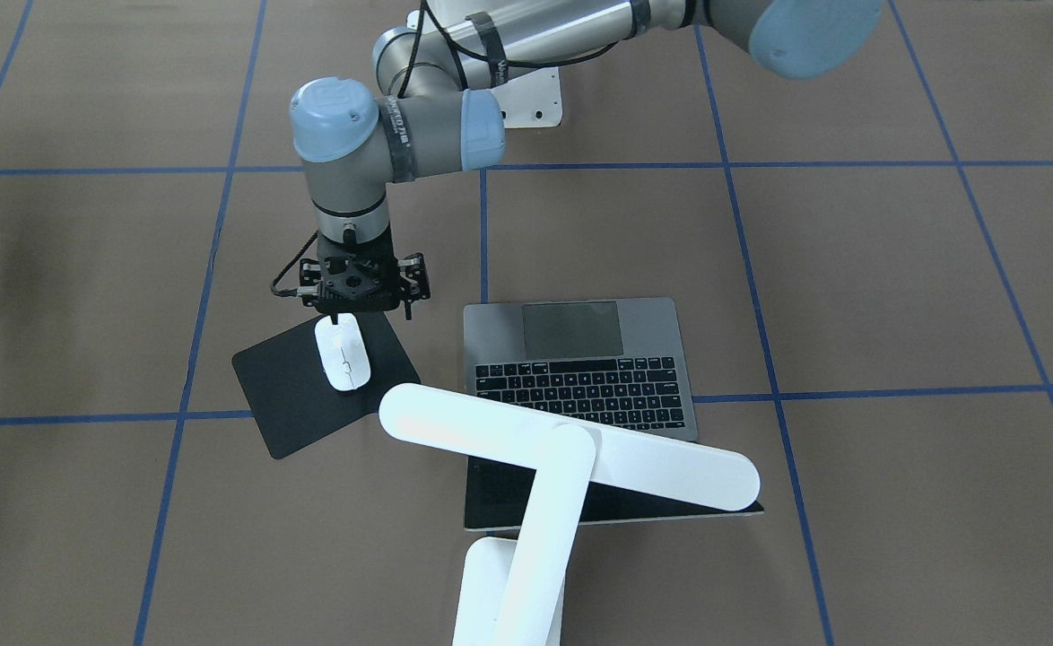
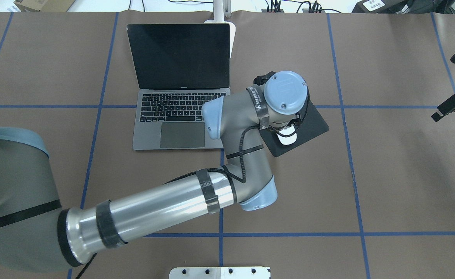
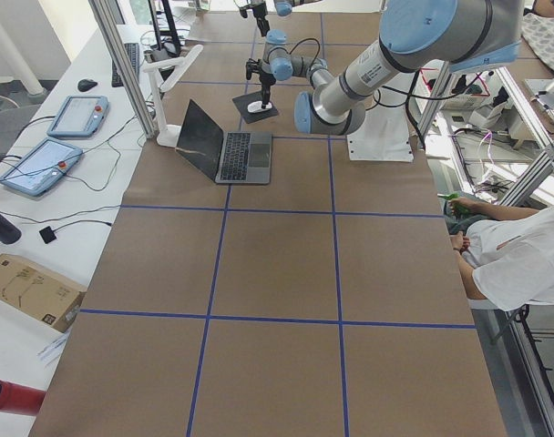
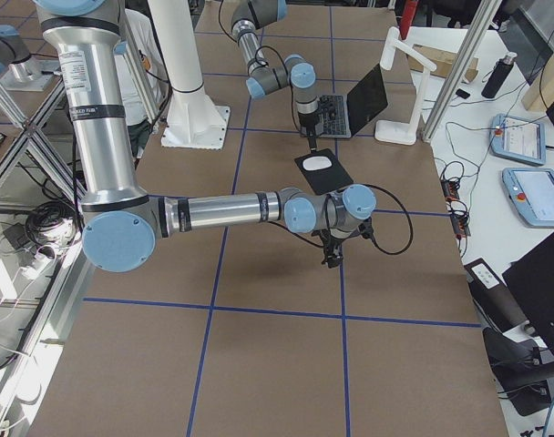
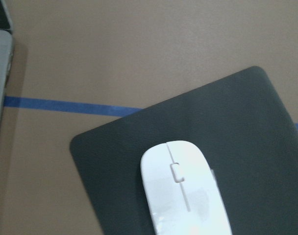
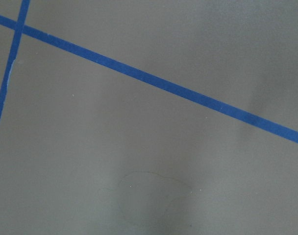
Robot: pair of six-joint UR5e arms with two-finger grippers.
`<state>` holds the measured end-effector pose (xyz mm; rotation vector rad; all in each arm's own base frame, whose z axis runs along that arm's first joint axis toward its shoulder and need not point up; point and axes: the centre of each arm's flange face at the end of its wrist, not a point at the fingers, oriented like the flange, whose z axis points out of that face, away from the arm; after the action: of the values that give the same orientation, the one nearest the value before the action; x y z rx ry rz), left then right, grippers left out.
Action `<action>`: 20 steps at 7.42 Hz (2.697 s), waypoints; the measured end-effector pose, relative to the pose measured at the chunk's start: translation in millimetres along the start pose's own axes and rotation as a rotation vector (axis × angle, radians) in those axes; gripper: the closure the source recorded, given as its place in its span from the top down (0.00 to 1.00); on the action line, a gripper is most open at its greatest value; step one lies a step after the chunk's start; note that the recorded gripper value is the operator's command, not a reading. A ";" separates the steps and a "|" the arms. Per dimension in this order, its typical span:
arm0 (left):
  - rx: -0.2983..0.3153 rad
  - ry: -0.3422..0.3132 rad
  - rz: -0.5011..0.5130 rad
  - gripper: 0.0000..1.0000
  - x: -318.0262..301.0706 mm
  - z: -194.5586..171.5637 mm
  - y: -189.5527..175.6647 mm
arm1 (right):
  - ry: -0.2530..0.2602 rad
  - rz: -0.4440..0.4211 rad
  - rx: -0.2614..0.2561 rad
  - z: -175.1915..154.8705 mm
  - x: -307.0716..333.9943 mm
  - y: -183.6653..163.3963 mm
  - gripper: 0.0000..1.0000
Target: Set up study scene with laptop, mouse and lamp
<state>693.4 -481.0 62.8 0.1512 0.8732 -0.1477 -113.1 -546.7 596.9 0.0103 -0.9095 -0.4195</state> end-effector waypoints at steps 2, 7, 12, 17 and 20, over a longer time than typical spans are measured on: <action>-0.032 -0.012 0.056 0.99 -97.5 -21.3 -18.0 | 0.023 0.014 0.022 -13.1 9.9 2.4 0.99; -0.128 -0.057 0.255 0.99 -365.8 -85.7 -104.9 | 0.044 0.080 0.089 -51.7 42.8 25.6 0.98; -0.166 -0.010 0.350 0.99 -711.9 -177.6 -173.9 | 0.063 0.218 0.151 -77.7 50.9 115.4 0.99; -0.204 -0.083 0.250 0.99 -925.4 -202.7 -169.2 | 0.154 0.247 0.190 -101.1 68.6 149.0 0.99; -0.217 -0.098 0.227 0.99 -952.5 -194.4 -139.5 | 0.183 0.244 0.191 -104.2 68.4 150.6 0.99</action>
<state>-82.4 -516.6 663.9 0.0390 0.7633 0.1505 56.2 -450.0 612.2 0.1103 -0.7564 -0.1017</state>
